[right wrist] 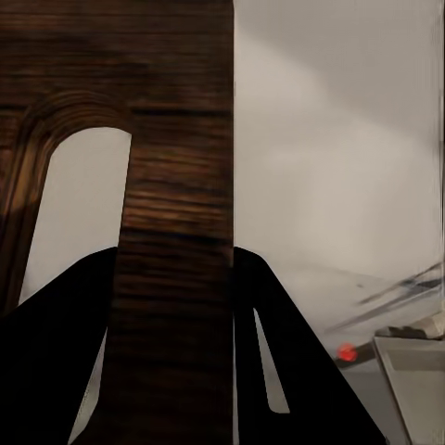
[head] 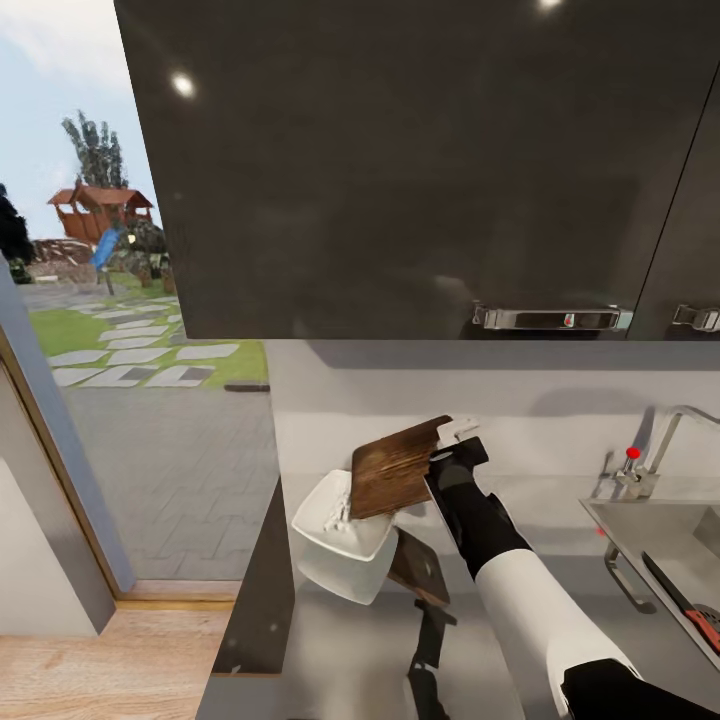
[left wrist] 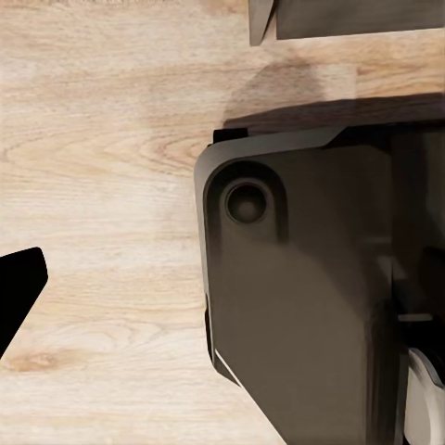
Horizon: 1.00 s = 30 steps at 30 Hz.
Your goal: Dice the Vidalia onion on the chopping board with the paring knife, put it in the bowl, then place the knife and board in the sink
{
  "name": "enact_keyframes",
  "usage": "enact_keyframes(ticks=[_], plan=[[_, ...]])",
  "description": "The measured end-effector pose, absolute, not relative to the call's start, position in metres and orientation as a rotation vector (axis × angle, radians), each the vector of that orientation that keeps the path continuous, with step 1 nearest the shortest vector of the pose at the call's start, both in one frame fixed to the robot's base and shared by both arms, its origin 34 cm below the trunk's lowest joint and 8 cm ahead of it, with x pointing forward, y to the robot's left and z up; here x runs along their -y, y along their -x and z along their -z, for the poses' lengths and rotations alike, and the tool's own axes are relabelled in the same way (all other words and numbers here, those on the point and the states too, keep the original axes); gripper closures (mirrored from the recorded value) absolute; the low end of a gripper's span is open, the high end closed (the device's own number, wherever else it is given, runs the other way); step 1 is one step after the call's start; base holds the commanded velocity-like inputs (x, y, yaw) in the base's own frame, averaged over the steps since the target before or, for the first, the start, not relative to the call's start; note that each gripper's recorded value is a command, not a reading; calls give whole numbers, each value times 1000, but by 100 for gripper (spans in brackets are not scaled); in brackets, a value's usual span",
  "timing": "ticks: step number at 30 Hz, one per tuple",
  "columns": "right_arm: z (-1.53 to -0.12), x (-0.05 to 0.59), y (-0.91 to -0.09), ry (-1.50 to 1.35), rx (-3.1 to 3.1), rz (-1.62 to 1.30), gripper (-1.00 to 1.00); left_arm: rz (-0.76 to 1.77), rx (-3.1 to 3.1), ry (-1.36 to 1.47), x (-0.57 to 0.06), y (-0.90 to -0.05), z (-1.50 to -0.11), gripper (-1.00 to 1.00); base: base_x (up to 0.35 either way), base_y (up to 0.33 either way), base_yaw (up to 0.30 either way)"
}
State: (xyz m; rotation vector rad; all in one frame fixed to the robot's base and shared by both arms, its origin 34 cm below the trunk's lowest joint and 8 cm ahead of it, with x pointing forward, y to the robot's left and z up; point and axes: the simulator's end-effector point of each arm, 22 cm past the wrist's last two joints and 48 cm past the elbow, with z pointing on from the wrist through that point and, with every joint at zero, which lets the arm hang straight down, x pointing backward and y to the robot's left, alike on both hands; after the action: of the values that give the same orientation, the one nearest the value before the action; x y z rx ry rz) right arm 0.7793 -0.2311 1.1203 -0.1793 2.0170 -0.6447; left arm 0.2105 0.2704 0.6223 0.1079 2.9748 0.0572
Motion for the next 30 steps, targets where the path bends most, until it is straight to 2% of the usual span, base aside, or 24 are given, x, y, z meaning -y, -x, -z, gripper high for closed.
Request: enact_keyframes(ticks=[11,14,22,25,30], plan=[[-1141,212,-786,197,-1992,508,100,-57,-2975,-108,-270,-211,-622,-100,0,0,0],[-1136,204,-787,183,-2026,367,100,-57,-2974,-108,-270,-211,-622,-100,0,0,0],[-1103,260,-781,82,-2134,-47,100,-59,-2967,-107,-272,-212,-623,-100,0,0,0],[-1095,288,-778,83,-2152,-32,100,-59,-2944,-104,-272,-218,-624,-100,0,0,0],[-1086,298,-776,81,-2168,-24,100,-52,-2814,-100,-271,-245,-631,-100,0,0,0]])
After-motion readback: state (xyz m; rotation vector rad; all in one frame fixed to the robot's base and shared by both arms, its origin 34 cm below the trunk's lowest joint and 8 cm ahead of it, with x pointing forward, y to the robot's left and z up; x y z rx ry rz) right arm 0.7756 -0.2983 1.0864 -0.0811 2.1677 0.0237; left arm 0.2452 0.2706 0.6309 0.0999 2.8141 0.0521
